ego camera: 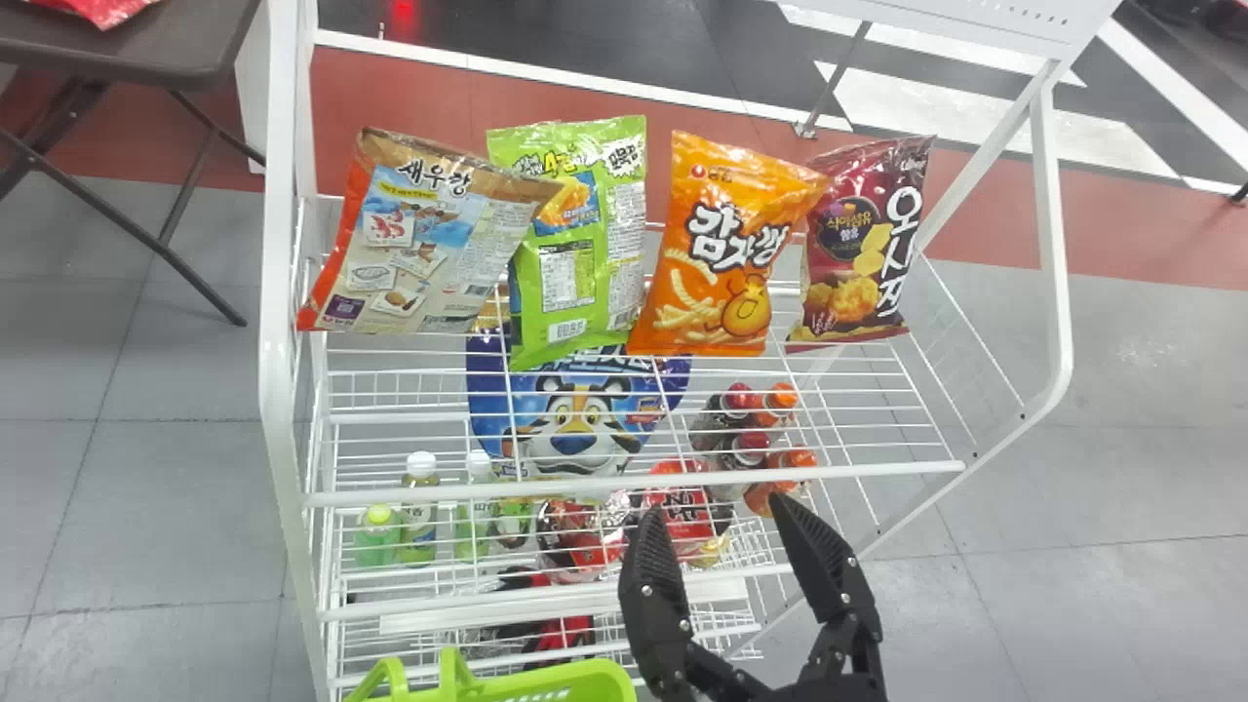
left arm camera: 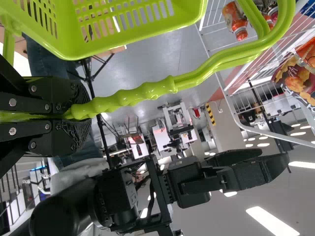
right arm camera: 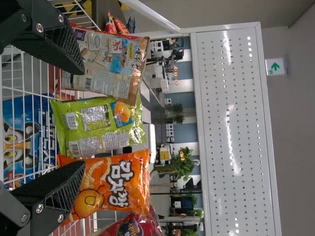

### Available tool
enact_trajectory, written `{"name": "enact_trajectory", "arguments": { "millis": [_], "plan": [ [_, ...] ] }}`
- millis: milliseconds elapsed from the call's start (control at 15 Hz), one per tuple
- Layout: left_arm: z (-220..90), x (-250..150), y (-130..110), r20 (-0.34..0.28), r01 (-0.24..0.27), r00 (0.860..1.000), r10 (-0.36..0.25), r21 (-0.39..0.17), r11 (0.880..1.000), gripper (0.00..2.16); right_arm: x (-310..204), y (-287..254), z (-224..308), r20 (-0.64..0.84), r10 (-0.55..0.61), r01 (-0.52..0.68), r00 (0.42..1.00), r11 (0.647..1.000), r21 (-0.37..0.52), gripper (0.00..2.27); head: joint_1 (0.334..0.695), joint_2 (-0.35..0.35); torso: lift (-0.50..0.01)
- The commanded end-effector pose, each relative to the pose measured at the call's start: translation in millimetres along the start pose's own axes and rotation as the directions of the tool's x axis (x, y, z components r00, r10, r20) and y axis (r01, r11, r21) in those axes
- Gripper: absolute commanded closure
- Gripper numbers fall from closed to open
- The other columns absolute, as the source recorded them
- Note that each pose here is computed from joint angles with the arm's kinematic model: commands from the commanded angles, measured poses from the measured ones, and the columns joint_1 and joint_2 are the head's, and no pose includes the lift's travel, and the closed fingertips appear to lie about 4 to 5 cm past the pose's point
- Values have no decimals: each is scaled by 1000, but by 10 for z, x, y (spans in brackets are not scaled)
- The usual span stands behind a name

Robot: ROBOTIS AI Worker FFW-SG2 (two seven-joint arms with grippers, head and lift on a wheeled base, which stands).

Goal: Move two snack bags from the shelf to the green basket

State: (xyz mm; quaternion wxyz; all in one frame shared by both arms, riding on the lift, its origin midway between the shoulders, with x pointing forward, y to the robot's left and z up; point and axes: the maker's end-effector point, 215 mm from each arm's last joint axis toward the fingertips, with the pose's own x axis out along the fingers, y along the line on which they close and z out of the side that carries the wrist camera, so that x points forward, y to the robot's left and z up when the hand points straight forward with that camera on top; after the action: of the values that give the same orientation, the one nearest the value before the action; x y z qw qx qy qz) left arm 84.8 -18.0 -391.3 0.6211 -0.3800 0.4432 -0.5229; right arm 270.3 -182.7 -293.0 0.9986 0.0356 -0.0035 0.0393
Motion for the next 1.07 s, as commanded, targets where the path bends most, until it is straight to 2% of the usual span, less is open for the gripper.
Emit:
{"name": "enact_trajectory", "arguments": {
  "millis": [0, 600, 1000],
  "plan": [
    [0, -1, -1, 0, 0, 1000, 0, 1, 1000, 2132, 1, 10, -5, -1, 2, -2, 1000, 1000, 0, 188, 695, -350, -13],
    [-13, -10, -3, -5, -2, 1000, 2, 0, 1000, 2132, 21, 34, -93, -25, 9, -9, 1000, 1000, -1, 188, 695, -350, -13],
    [-58, -9, 16, -13, -7, 1000, 6, -7, 1000, 2132, 438, 288, -484, -87, 67, -68, 994, 998, -11, 188, 695, -350, -13]
  ]
}}
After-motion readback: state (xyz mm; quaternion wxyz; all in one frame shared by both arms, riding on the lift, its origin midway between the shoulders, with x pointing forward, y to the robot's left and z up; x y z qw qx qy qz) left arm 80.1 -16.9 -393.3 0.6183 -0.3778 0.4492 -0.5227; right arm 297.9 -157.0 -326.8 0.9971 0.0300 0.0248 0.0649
